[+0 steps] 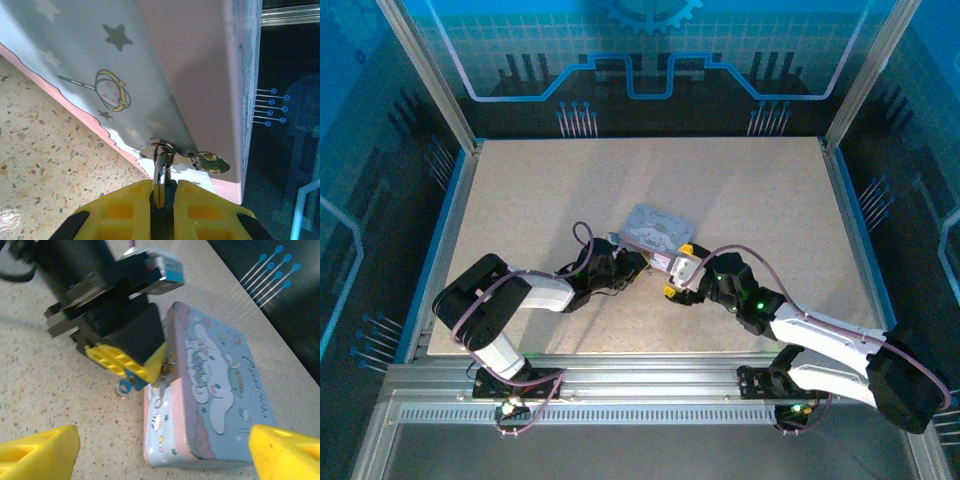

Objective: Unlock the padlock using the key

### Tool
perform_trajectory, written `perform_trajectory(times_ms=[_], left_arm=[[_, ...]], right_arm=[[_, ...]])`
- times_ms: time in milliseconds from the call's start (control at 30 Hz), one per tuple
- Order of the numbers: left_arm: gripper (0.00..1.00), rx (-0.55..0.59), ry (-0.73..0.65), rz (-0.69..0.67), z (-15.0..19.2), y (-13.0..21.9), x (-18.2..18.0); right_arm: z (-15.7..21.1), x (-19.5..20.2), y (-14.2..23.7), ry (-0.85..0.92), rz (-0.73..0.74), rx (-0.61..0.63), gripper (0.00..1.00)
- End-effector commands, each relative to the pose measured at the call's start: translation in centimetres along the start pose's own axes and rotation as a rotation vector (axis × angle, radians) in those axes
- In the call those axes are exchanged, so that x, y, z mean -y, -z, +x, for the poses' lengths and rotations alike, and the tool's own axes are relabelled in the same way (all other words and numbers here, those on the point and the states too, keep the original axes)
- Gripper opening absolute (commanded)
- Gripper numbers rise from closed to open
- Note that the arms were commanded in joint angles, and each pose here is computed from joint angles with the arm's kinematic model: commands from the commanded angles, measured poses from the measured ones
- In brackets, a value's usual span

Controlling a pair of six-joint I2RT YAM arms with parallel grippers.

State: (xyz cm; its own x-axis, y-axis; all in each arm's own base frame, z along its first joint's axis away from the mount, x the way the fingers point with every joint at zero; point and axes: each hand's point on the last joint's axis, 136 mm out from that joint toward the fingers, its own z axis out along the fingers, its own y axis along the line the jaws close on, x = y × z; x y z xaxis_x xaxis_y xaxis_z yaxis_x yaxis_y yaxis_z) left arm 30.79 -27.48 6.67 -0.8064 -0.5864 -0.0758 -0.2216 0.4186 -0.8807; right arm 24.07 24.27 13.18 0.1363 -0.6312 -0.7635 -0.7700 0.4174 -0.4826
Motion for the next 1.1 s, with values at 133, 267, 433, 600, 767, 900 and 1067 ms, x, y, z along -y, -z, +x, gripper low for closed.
perform_trajectory(times_ms=[133, 267, 433, 600, 767, 900, 1067], left_arm=[[0.00, 0.015, 0.015, 0.060, -0.5, 0.0, 2.7], [0.00, 0.015, 0.024, 0.061, -0.5, 0.0, 2.8], [0.00, 0.004, 0.026, 0.084, -0.3, -0.1, 3.5], [0.00, 0.006, 0.027, 0.099, -0.4, 0.1, 4.1], [0.00, 0.002, 0.028, 0.099, -0.3, -0.1, 4.1], [0.00, -0.003, 0.032, 0.103, -0.2, -0.2, 4.1], [0.00, 0.000, 0.033, 0.098, -0.2, -0.2, 3.9]], right_arm=[[0.8, -1.4, -1.7, 0.145, 0.014, -0.038, 0.87], [0.7, -2.0, -3.0, 0.184, 0.019, -0.048, 0.86], [-0.4, -2.2, -3.8, 0.181, 0.018, -0.022, 0.82], [-1.5, -2.1, -4.5, 0.132, 0.030, 0.016, 0.74], [-1.2, -1.9, -5.4, 0.068, 0.071, 0.029, 0.70], [-0.6, -2.0, -6.1, 0.033, 0.082, 0.023, 0.60], [-0.2, -2.0, -6.9, 0.018, 0.097, 0.018, 0.55]])
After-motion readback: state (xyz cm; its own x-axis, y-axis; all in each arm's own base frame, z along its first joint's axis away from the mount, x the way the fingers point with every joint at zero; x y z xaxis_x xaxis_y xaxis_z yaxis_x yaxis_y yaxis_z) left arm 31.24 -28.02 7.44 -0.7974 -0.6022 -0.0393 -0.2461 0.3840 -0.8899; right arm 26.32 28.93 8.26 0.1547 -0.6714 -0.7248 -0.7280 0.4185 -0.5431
